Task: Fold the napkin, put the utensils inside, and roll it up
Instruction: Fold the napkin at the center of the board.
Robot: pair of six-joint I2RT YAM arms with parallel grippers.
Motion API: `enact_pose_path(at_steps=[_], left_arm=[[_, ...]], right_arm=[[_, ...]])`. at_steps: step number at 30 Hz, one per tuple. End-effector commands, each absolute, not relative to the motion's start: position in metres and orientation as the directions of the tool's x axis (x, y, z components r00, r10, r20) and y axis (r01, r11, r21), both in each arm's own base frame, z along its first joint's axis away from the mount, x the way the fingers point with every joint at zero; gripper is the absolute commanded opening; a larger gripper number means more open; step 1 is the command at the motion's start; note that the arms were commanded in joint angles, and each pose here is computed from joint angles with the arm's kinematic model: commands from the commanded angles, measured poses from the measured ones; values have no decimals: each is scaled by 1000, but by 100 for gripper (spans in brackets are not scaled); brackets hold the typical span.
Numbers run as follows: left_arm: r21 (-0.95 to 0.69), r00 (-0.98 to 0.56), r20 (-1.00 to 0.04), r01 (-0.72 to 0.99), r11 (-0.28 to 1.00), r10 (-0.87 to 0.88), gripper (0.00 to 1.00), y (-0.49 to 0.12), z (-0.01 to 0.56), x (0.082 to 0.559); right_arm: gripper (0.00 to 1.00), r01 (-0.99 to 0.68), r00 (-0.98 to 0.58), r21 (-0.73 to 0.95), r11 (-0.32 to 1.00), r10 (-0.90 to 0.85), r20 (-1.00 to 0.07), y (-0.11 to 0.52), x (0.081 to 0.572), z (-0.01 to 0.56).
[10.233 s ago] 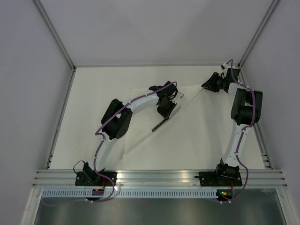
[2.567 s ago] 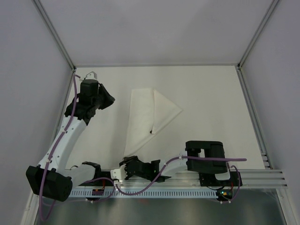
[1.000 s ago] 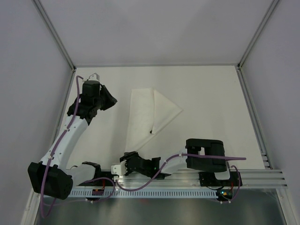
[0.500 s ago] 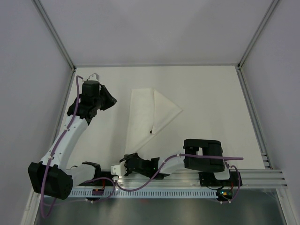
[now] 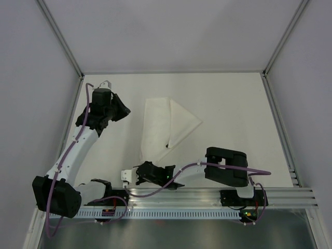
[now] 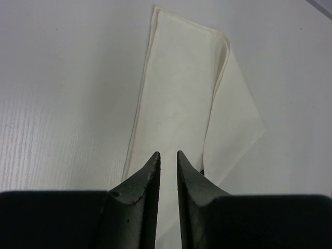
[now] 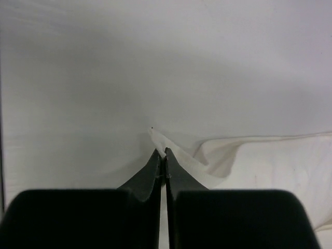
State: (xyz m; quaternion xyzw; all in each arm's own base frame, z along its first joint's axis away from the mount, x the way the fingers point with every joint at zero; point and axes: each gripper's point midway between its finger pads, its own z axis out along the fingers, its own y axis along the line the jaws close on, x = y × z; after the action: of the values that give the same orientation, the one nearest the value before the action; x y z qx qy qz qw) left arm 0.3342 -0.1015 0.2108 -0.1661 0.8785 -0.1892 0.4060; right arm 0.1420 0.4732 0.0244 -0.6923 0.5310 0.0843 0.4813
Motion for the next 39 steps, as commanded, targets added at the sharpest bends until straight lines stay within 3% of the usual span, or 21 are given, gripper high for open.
enact_pose_path(at_steps=[1, 8, 18, 39], left_arm=[[-467, -618, -663, -98, 879, -421, 24, -104, 213, 340], [-467, -627, -653, -108, 878, -424, 24, -101, 208, 344], [-477, -651, -633, -97, 874, -418, 24, -108, 206, 357], [-537, -729, -579, 4, 844, -365, 23, -145, 181, 370]], right_arm=[[3, -858, 300, -486, 168, -603, -739, 483, 172, 72], [0, -872, 129, -369, 323, -575, -808, 460, 226, 106], [1, -784, -61, -302, 543, -551, -832, 377, 315, 135], [1, -622, -290, -251, 742, -516, -806, 256, 391, 112]])
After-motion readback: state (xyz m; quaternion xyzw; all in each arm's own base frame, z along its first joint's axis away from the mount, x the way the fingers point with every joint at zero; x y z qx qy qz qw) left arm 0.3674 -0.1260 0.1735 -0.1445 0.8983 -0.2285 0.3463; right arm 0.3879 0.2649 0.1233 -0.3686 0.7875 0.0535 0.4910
